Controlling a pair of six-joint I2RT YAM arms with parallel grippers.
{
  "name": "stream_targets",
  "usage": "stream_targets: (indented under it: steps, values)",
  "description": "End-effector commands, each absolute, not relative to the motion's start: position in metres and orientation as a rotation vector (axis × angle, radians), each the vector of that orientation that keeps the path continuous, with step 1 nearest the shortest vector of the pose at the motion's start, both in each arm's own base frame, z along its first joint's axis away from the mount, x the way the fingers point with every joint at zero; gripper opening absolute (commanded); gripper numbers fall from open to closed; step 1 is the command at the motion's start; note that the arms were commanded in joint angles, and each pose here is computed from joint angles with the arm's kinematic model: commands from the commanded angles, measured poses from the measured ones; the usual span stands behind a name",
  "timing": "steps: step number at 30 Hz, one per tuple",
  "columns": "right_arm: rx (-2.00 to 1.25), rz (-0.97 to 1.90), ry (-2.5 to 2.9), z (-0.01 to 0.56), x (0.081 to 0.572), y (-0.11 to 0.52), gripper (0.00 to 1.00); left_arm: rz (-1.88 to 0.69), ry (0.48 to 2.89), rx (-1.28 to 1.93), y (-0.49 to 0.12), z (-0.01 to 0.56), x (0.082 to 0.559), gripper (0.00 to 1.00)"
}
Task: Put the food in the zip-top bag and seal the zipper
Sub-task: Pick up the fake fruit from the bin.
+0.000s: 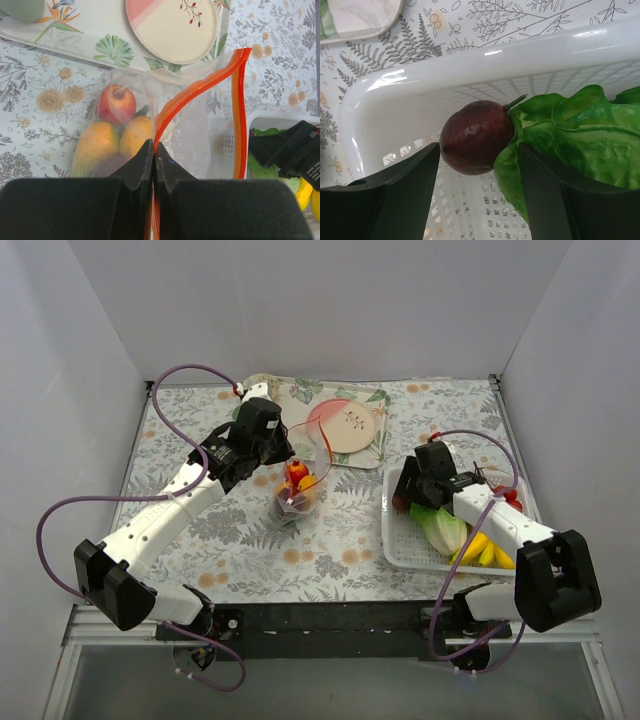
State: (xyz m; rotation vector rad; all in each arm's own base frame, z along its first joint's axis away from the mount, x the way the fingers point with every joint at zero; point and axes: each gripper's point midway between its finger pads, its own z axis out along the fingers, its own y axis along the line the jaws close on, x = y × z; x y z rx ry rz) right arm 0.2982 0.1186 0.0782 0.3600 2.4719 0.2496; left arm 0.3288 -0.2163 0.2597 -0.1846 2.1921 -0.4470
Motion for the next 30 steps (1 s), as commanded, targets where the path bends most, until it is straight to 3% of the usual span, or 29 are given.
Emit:
stream_targets:
  steps: [1,16,19,22,27,30]
  values:
    - [0.341,0.201,2.532,0.055,0.288,0.111,0.73,-0.473,2.166,-0.175,-0.219,0.266,0.331,0.00]
    - [0.332,0.229,2.542,0.040,0.299,0.120,0.76,-0.484,2.171,-0.174,-0.221,0.264,0.330,0.00]
    - [0.331,0.223,2.552,0.036,0.296,0.119,0.72,-0.481,2.172,-0.175,-0.220,0.264,0.330,0.00]
    - [0.335,0.231,2.529,0.041,0.297,0.118,0.67,-0.483,2.170,-0.177,-0.220,0.264,0.330,0.00]
    - [0.318,0.266,2.458,0.071,0.305,0.120,0.30,-0.495,2.178,-0.175,-0.223,0.261,0.330,0.00]
    - [0.297,0.302,2.404,0.096,0.311,0.124,0.28,-0.500,2.181,-0.178,-0.224,0.261,0.330,0.00]
